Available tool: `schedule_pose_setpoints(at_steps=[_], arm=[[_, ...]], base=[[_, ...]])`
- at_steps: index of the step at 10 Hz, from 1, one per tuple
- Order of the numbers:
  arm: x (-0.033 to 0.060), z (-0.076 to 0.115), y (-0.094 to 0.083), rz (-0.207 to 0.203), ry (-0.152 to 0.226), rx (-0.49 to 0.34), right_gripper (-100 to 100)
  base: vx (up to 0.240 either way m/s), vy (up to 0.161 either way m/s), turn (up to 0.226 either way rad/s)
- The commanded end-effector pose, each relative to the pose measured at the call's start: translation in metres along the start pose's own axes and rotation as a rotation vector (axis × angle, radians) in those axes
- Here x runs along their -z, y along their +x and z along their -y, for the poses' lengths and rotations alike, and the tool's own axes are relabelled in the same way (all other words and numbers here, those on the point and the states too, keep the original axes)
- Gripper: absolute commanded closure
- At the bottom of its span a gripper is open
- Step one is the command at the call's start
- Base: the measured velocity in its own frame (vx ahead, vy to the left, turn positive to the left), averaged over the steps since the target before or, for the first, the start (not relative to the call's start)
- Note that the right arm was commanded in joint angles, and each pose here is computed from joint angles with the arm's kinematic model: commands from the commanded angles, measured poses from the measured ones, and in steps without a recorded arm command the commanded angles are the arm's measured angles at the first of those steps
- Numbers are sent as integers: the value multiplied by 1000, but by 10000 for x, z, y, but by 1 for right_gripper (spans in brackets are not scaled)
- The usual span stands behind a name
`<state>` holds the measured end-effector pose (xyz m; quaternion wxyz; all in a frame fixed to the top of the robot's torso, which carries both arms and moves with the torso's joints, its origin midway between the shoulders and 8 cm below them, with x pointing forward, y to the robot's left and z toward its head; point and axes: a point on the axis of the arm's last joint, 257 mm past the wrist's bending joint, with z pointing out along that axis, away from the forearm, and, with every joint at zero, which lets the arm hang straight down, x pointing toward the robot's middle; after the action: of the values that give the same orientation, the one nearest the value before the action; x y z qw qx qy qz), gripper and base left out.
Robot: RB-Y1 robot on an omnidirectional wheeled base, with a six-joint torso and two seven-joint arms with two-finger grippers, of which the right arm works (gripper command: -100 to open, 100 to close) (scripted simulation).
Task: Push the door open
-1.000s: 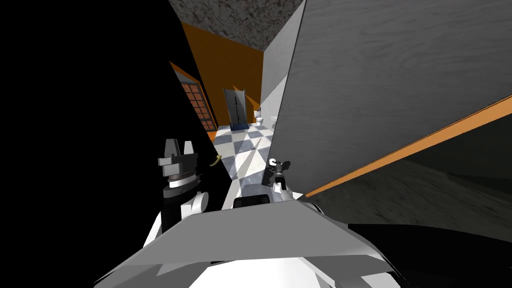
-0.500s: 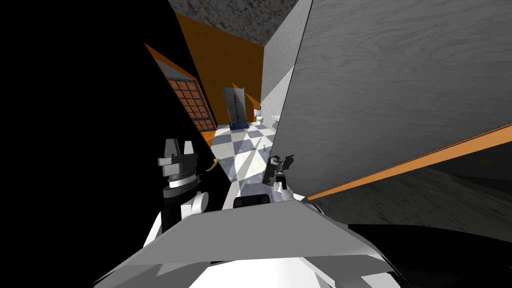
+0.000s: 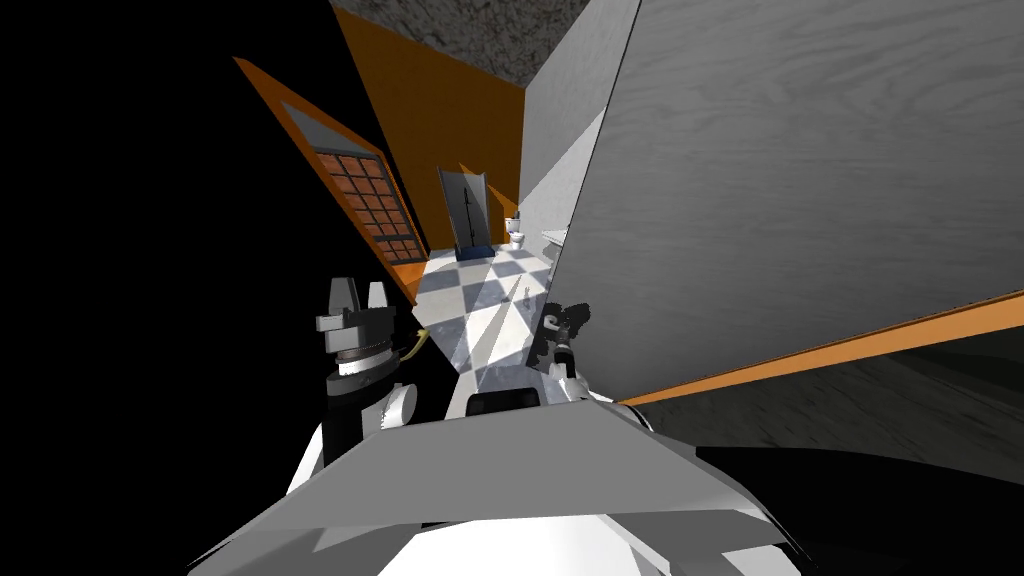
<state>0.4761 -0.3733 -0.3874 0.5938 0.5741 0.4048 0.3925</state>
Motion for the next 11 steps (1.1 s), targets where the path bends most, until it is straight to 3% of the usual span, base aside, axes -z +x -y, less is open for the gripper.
schedule_pose_setpoints(at_steps=[1,4,5,6,7,8,9,10,11], arm=[[-39,-46,-197,48,-11,9,100],[-37,-51,-368,102,-12,9,100],[-37,-51,-368,102,-12,9,100],[-25,-46,-463,137,-10,6,100],[-25,-46,-463,137,-10,6,100],[59,112,-460,135,29,10,100],[-25,-46,-463,137,-10,6,100],[-5,-33,-539,170,-7,1,100],[1,-28,-555,178,-5,-1,100]], base=[[138,-46,-57],[229,-3,-76],[135,-8,-18],[174,26,-79],[161,21,-49],[81,-7,-8],[13,-5,-8],[112,23,-68],[177,43,-64]])
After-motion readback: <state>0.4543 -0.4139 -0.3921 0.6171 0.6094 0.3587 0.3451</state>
